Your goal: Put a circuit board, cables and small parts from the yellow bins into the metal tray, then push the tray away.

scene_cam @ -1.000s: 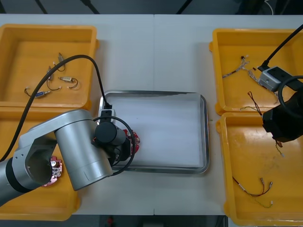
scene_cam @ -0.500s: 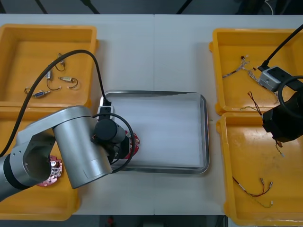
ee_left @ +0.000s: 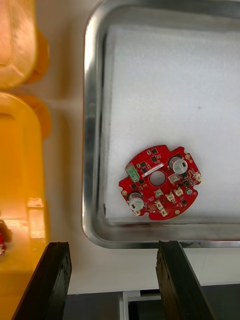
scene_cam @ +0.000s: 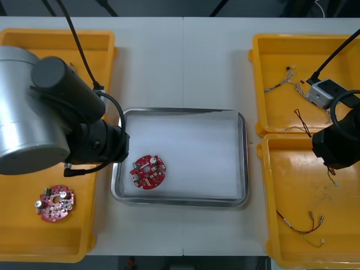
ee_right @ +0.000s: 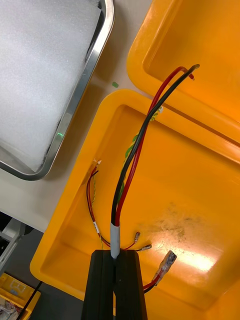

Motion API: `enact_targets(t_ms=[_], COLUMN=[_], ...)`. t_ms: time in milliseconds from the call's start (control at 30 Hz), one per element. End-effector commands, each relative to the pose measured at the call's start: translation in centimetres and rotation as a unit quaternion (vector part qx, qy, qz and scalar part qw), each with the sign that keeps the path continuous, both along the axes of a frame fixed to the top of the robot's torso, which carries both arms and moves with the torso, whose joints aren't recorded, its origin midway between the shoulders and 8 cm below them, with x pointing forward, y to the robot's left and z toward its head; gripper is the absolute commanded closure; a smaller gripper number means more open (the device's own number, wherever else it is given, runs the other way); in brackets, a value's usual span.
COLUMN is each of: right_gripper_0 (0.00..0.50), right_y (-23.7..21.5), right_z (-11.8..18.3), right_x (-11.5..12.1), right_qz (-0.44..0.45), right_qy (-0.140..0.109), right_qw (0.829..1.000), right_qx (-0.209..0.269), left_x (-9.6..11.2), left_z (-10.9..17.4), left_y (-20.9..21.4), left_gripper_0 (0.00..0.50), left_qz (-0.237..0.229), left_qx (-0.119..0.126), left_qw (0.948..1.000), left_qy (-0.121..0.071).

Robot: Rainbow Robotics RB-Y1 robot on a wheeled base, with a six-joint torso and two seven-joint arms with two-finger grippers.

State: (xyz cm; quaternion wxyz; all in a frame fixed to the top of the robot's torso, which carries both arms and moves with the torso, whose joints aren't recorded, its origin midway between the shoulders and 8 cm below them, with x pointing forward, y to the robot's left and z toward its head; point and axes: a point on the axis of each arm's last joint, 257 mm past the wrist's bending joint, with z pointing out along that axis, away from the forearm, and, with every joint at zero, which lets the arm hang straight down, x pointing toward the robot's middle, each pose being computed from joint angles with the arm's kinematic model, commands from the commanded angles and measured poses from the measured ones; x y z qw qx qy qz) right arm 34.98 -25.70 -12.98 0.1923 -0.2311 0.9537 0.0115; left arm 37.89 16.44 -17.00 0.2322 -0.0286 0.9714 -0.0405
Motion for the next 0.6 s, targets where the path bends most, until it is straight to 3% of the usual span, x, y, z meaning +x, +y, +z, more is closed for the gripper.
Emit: enact_targets(t_ms=[33, 133, 167, 200, 467, 600], right_gripper_0=[0.5, 0.5, 0.5, 0.5, 0.5, 0.5], right_y=[-0.5, -0.5, -0.8, -0.7, -0.6, 0.7], right_z=[0.9, 0.9, -0.4, -0.4, 0.2, 0.0], right_x=[-0.1, -0.1, -0.7, -0.7, -1.6, -2.4], right_qz=[0.015, 0.015, 0.013, 0.014, 0.054, 0.093], right_qy=[-0.012, -0.012, 0.009, 0.01, -0.005, -0.018], right_qw=[1.0, 1.0, 1.0, 1.0, 0.996, 0.992], right_qx=[-0.023, -0.023, -0.026, -0.025, -0.068, -0.087], left_x=[1.9, 2.7, 2.9, 3.1, 5.6, 6.5], left_z=[4.7, 6.1, 6.6, 6.8, 10.0, 10.6], left_y=[2.0, 3.1, 3.6, 3.8, 7.8, 10.1], left_gripper_0=[0.0, 0.0, 0.0, 0.0, 0.0, 0.0], left_qz=[0.005, 0.018, 0.024, 0.028, 0.092, 0.125], left_qx=[0.001, -0.007, -0.008, -0.01, -0.047, -0.051], left_qw=[0.9995, 0.9995, 0.9994, 0.9993, 0.9945, 0.9908], left_qy=[-0.031, -0.025, -0.023, -0.022, -0.015, -0.013])
